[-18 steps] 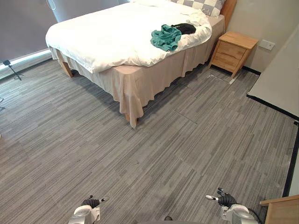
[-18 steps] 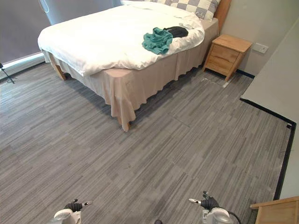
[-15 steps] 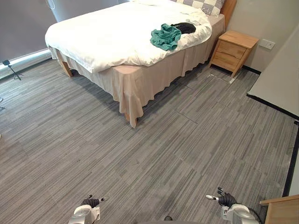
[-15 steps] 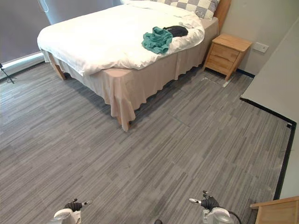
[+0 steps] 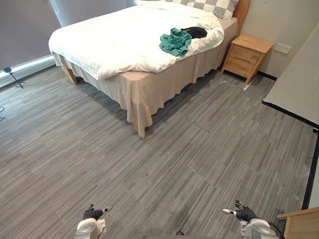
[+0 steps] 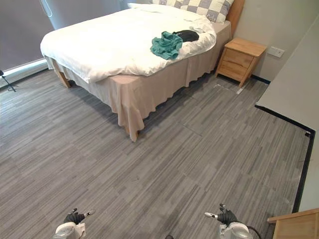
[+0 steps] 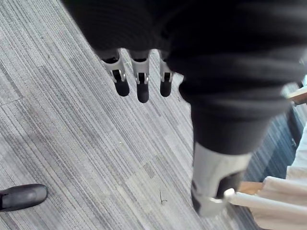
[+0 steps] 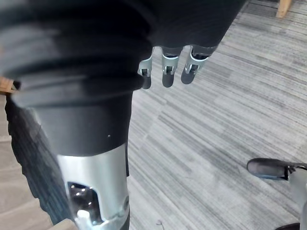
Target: Tidy the bed and pick cloth on bed and put in laundry
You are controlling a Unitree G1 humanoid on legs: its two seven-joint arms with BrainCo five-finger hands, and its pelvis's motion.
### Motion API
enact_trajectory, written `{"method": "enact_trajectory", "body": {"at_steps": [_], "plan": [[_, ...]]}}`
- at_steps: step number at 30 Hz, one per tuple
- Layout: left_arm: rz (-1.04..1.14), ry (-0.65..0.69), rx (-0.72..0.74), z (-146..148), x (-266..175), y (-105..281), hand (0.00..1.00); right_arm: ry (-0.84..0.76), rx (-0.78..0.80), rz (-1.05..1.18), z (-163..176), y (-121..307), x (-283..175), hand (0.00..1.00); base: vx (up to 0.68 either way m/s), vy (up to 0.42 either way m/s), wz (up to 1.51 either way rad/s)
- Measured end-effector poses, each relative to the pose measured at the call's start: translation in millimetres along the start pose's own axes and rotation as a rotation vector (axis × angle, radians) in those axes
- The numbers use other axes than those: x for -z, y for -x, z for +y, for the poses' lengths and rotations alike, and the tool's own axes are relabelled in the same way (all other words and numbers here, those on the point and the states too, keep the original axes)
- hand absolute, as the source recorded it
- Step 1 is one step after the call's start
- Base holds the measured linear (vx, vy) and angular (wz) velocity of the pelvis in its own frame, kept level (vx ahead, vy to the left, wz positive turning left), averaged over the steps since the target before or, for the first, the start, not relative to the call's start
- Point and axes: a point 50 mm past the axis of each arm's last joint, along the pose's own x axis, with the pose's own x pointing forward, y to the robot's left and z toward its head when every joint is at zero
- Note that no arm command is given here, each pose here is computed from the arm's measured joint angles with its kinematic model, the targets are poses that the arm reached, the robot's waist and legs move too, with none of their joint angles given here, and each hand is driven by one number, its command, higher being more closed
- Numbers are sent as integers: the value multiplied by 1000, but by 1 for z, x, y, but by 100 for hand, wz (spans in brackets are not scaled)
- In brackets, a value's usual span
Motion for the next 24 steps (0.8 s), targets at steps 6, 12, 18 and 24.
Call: {"method": "enact_trajectory", "body": {"at_steps": [6,12,18,24], "plan": [[-13,-6,2,0,-1,0,0,-7,-8,3,4,0,2,0,-16,-21,0],[-19,0,7,-3,-1,1,0,-23,-32,10,15,-1,5,0,-17,-19,-2],[-5,5,14,-5,5,2,0,-22,-26,12,15,-1,6,0,-26,-18,-8],[-20,7,46,-17,-2,2,0,-17,-36,0,19,-3,1,0,-62,0,-9]]}}
